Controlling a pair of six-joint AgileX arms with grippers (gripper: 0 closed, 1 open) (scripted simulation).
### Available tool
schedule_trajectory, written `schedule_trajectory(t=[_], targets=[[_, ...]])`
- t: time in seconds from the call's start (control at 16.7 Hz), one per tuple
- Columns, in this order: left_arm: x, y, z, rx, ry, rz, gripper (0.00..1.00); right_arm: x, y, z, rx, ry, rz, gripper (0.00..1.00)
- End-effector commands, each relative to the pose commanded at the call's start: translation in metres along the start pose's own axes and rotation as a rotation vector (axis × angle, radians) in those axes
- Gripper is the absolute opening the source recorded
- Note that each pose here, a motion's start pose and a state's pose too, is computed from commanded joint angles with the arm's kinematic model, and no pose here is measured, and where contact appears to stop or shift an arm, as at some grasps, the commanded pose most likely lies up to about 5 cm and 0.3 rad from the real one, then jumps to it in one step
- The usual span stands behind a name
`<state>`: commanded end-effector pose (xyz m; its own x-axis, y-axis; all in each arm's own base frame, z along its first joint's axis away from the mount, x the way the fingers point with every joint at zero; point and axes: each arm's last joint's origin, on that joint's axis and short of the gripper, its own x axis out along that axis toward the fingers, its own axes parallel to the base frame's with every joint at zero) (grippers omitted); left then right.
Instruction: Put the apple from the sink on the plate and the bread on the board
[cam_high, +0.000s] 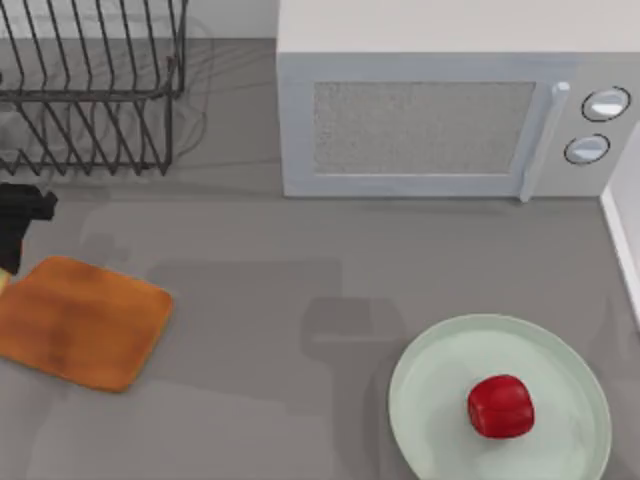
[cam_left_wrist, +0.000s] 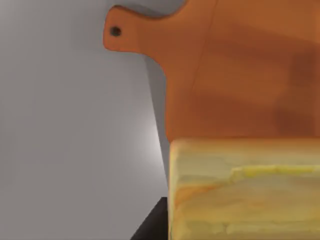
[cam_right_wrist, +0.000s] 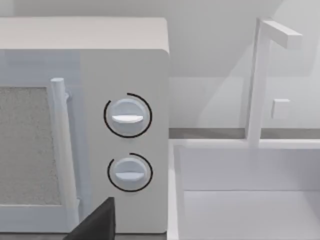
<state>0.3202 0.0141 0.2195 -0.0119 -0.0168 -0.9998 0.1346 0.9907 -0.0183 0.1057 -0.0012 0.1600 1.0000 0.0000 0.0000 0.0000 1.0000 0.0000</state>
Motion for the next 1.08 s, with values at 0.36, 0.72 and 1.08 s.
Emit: schedule_trajectory(t=[0.36, 0.72, 1.08], targets=[[0.019, -0.011, 0.010, -0.578, 0.042, 0.017, 0.00, 0.000, 0.000, 0.000, 0.000, 0.000, 0.000, 1.00], [0.038, -0.025, 0.015, -1.236, 0.053, 0.057, 0.00, 0.000, 0.000, 0.000, 0.000, 0.000, 0.000, 1.00], [0.038, -0.035, 0.015, -1.626, -0.018, 0.029, 0.00, 0.000, 0.000, 0.000, 0.000, 0.000, 0.000, 1.00]])
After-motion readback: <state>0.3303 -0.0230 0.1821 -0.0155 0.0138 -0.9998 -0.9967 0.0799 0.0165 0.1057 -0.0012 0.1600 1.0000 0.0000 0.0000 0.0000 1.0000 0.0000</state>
